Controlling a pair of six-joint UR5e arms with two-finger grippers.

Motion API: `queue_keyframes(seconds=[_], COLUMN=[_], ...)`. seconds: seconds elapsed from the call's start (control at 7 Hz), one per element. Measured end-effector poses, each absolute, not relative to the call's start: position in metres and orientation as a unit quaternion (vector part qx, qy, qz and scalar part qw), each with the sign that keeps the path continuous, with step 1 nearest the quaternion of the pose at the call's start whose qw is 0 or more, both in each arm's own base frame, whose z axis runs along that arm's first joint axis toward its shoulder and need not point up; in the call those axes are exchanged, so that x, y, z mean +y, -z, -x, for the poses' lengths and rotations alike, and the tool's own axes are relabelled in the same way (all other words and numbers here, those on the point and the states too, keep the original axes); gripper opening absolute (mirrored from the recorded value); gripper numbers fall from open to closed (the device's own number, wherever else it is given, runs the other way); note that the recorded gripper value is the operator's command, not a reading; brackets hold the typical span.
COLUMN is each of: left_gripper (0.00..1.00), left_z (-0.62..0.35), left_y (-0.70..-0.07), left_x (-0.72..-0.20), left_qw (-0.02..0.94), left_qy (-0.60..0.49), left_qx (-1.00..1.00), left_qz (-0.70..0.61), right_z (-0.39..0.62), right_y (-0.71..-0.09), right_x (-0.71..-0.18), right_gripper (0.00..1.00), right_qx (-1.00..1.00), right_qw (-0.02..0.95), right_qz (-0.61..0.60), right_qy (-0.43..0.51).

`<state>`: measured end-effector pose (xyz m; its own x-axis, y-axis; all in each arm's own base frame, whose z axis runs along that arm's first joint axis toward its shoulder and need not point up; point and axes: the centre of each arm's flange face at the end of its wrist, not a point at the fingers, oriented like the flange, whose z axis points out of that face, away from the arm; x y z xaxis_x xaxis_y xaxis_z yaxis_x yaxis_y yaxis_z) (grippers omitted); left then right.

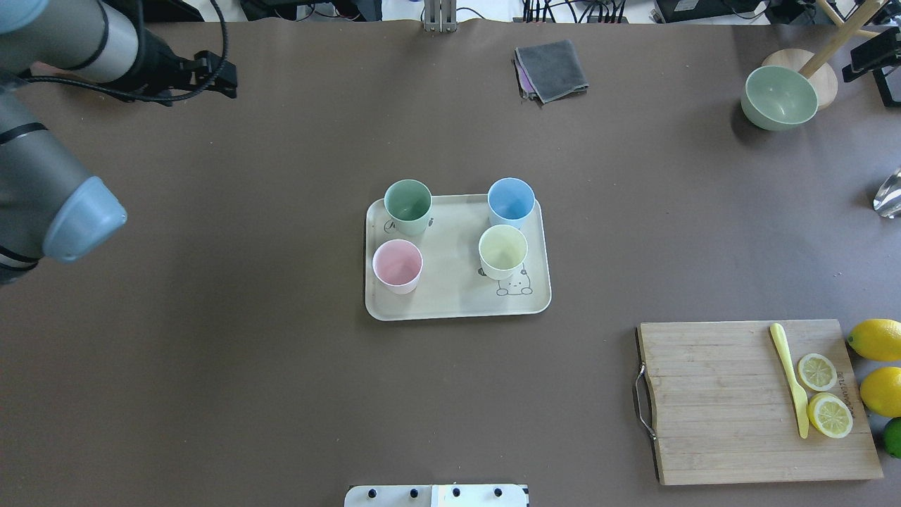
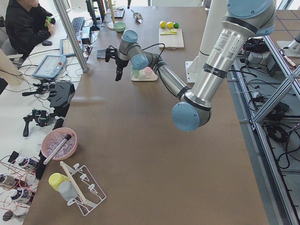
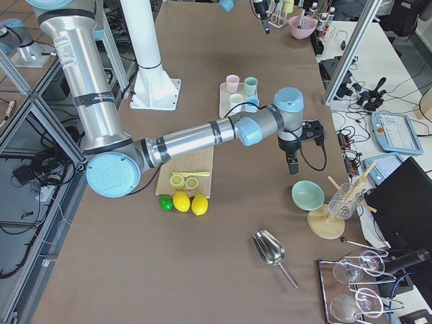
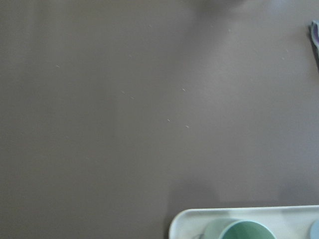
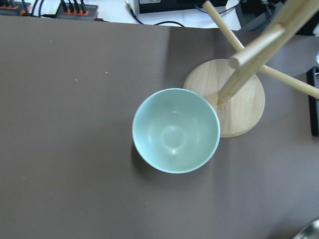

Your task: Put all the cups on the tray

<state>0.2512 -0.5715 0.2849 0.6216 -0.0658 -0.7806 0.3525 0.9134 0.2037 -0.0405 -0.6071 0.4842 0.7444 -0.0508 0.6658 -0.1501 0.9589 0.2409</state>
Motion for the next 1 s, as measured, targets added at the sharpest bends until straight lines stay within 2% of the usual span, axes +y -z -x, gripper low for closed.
queue_keyframes(seconds=[0.43, 0.57, 1.0], left_gripper=[0.98, 0.98, 0.98], left_z=[-0.184, -0.153, -0.013], left_y=[-0.381, -0.414, -0.511], left_x=[-0.567, -0.563, -0.550], left_qw=[0.906, 0.913, 0.929], left_qy=[0.154, 0.154, 0.055], left_qx=[0.369, 0.354, 0.355], left_qz=[-0.141, -0.131, -0.092], right_z=[0.032, 0.031, -0.010], right_y=[-0.560, -0.567, -0.559], right_x=[-0.585, -0.584, -0.571], right_gripper=[1.00, 1.00, 1.00], right_qx=[-0.349, -0.364, -0.391], right_qw=[0.931, 0.927, 0.916], right_qz=[-0.097, -0.083, -0.048], right_qy=[-0.044, -0.046, -0.072])
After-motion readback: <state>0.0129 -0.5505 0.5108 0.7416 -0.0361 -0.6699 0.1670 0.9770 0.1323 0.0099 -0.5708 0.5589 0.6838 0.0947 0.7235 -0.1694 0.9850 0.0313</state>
